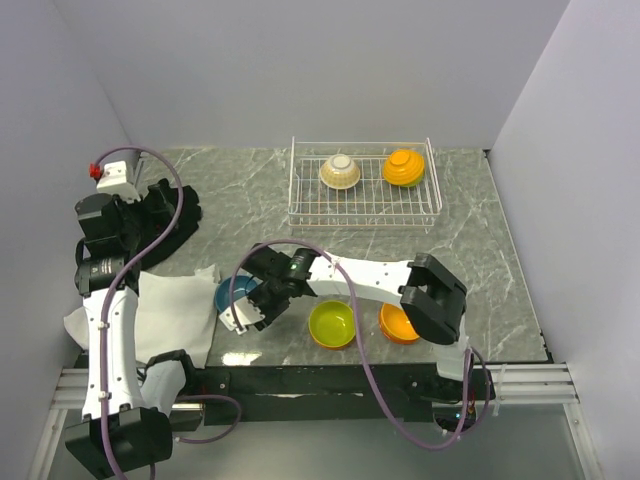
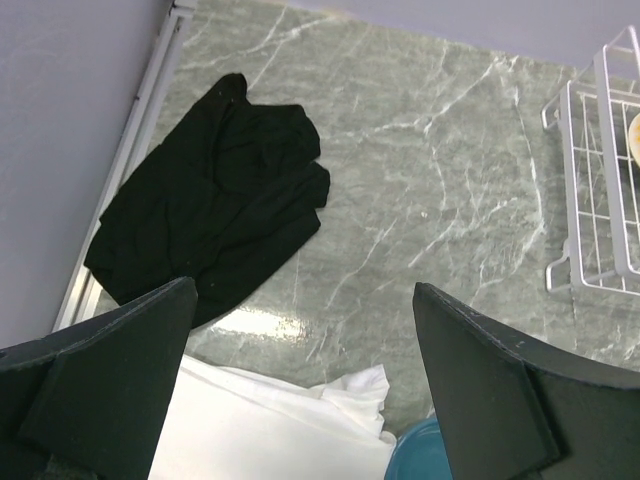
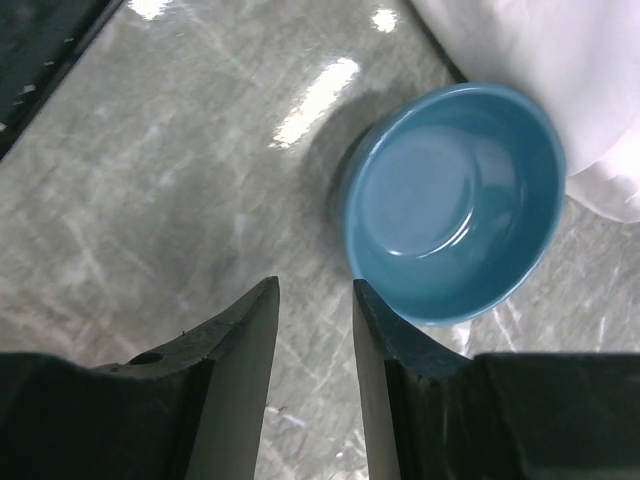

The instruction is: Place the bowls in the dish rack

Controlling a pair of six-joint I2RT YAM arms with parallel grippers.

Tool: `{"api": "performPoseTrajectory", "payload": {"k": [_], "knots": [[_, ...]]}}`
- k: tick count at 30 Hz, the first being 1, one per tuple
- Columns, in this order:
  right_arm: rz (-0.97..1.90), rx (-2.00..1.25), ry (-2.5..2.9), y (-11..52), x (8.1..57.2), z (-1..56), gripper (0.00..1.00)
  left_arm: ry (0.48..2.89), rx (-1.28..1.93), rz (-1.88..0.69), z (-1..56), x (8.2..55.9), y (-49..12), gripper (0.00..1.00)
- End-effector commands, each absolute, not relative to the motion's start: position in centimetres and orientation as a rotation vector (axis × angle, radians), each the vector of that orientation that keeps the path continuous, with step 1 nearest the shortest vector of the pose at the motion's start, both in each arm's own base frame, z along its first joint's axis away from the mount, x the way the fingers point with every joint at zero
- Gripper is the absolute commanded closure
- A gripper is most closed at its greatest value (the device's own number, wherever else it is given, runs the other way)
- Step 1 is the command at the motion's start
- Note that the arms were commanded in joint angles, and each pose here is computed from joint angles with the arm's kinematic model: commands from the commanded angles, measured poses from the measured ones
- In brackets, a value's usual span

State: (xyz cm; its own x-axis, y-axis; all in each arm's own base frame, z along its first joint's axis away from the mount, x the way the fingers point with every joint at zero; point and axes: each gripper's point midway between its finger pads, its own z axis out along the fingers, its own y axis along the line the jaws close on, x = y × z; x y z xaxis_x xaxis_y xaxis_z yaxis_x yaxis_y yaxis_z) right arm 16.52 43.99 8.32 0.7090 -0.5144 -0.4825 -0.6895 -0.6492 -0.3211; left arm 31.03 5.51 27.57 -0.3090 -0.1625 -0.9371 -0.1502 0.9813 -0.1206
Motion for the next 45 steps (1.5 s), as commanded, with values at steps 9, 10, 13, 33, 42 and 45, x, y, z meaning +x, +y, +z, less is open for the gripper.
{"api": "performPoseTrajectory", "payload": {"k": [9, 10, 13, 33, 42, 45], "knots": [[0.434, -2.414, 0.893, 47.0, 18.0, 6.8, 0.71, 1.885, -0.234, -0.008, 27.3, 31.1, 5.8, 0.03], [0.435, -2.412, 0.894, 47.0, 18.0, 6.8, 0.77, 1.882, -0.232, -0.012, 27.5, 31.1, 5.7, 0.03], [0.424, -2.37, 0.886, 47.2, 18.2, 8.4, 0.94, 1.885, -0.234, -0.022, 27.7, 31.2, 5.6, 0.03], [0.988, -0.986, 1.557, 39.8, 37.3, 36.7, 1.0, 1.547, 0.568, -0.67, 37.4, 38.7, -11.4, 0.03], [1.43, -0.541, 1.624, 32.1, 47.3, 35.3, 1.0, 1.394, 0.823, -0.726, 37.2, 46.3, -19.7, 0.03], [1.469, -0.449, 1.63, 30.1, 49.9, 34.1, 1.0, 1.43, 0.739, -0.777, 35.9, 50.2, -20.7, 0.02]]}}
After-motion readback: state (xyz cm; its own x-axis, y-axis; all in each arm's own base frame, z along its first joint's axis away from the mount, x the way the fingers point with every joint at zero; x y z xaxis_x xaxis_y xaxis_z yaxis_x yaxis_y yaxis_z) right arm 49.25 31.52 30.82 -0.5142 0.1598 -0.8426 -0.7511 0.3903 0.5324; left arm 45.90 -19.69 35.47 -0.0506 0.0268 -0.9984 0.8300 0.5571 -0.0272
